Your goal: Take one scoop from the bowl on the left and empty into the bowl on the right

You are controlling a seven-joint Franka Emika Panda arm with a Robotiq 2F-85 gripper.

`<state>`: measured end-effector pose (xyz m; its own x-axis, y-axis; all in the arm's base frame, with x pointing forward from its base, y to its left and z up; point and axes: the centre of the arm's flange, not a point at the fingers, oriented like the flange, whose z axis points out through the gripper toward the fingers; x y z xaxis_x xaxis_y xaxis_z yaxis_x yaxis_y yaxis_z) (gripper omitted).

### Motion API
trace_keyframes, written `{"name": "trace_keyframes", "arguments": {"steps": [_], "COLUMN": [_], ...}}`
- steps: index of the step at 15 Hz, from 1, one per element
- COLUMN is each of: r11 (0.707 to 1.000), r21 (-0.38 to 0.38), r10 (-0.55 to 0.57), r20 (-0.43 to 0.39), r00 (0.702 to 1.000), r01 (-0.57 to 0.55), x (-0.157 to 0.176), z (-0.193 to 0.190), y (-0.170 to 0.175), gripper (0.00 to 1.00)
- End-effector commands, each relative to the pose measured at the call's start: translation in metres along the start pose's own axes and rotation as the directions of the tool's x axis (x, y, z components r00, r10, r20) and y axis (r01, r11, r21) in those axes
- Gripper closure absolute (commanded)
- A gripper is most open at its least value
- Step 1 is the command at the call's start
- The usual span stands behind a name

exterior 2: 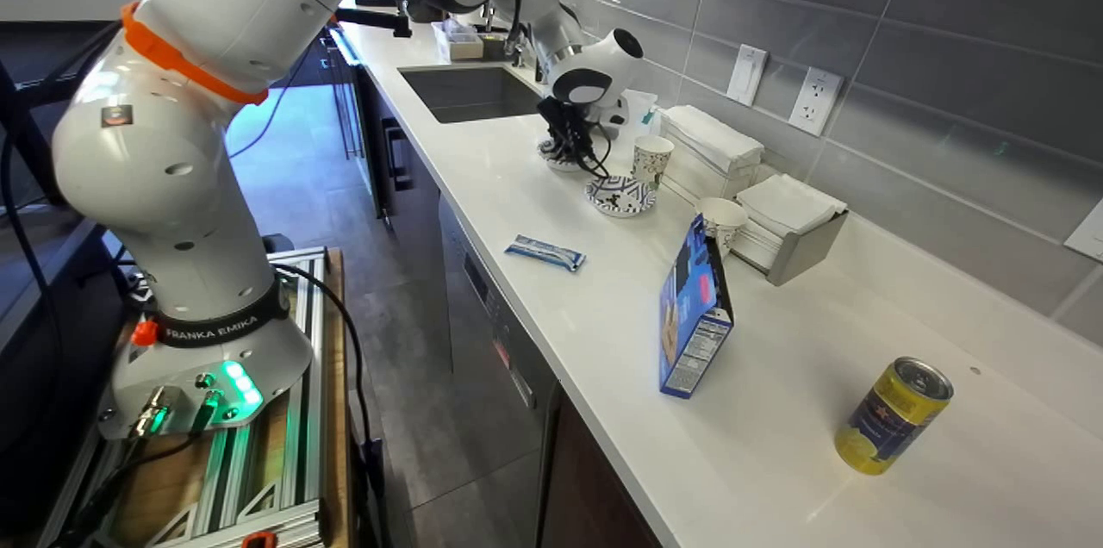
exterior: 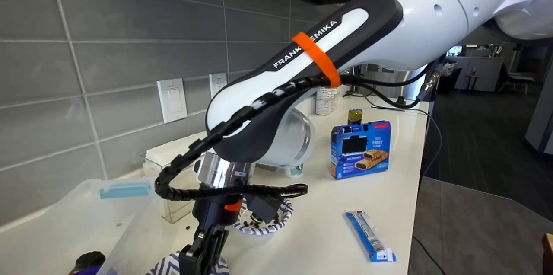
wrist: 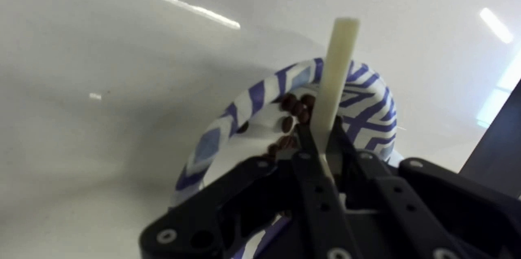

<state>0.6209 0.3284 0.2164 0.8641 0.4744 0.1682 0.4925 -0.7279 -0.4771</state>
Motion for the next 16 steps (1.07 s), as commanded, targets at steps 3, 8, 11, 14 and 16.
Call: {"name": "trace_keyframes", "arguments": {"steps": [3,8,11,14,16], "r11": [0.995,0.990,0.982,0.977,0.975], "r21": [-0.081,-0.141,-0.184,-0.199,-0.194], "r10": [-0.055,-0.005,0.040,0.081,0.108], "r20": [0.007,0.022,0.019,0.009,0.003], "r00": [0.998,1.000,0.999,0.997,0.994], "r01": [0.055,0.008,-0.035,-0.077,-0.106], "x": [-0.001,-0.003,-0.004,-0.004,-0.006], "z": [0.004,-0.002,-0.008,-0.014,-0.017], "y": [0.001,0.002,0.003,-0.001,-0.004], "gripper": [0.97,0.97,0.97,0.97,0.97]}}
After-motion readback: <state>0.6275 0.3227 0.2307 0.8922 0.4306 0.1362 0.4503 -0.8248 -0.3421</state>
